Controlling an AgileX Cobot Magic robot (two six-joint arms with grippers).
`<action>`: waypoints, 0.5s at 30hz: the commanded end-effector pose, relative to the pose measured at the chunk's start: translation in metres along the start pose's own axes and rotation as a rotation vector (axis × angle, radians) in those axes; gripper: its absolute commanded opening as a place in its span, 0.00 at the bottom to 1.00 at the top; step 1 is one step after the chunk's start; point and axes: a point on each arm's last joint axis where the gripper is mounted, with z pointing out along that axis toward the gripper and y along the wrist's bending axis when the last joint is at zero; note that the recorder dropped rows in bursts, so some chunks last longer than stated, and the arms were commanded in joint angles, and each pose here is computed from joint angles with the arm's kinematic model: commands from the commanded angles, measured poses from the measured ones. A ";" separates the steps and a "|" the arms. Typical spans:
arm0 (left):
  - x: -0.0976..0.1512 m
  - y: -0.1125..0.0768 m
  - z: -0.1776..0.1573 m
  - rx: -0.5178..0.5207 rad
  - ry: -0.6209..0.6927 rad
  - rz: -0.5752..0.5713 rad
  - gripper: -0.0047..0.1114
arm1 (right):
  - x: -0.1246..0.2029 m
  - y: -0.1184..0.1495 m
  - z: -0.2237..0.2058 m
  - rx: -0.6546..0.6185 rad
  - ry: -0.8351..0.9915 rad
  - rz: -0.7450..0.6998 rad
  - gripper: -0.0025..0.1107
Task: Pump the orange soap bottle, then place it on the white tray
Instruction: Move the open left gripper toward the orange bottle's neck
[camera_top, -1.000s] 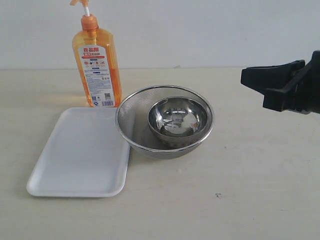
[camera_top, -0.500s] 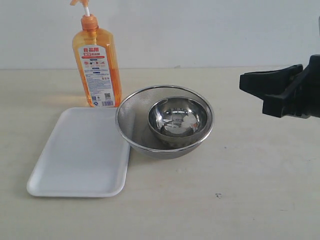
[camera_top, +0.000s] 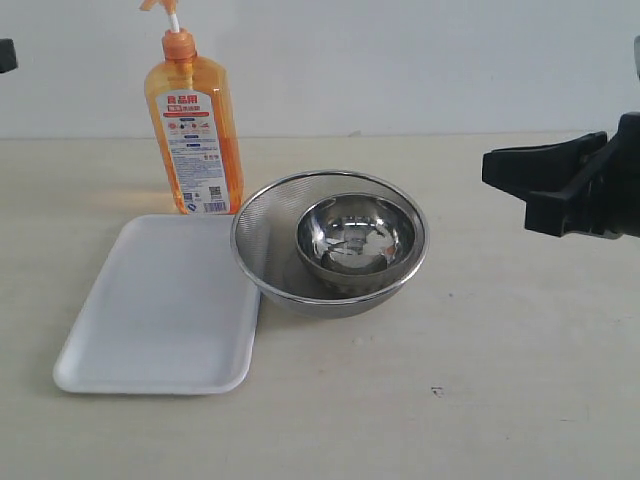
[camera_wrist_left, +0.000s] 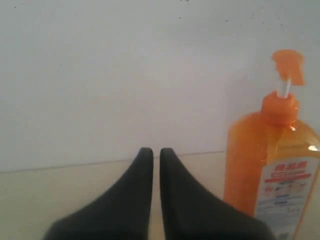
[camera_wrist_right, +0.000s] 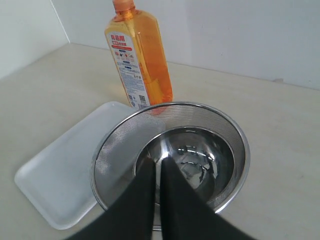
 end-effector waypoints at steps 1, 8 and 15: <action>0.001 0.025 0.041 -0.039 -0.059 -0.027 0.08 | 0.002 0.000 -0.001 0.003 0.009 -0.004 0.02; -0.006 0.076 0.055 0.397 -0.189 -0.114 0.08 | 0.002 0.000 -0.001 0.001 0.007 0.000 0.02; 0.026 0.106 0.087 0.669 -0.207 0.072 0.08 | 0.002 0.001 -0.001 0.000 0.009 -0.003 0.02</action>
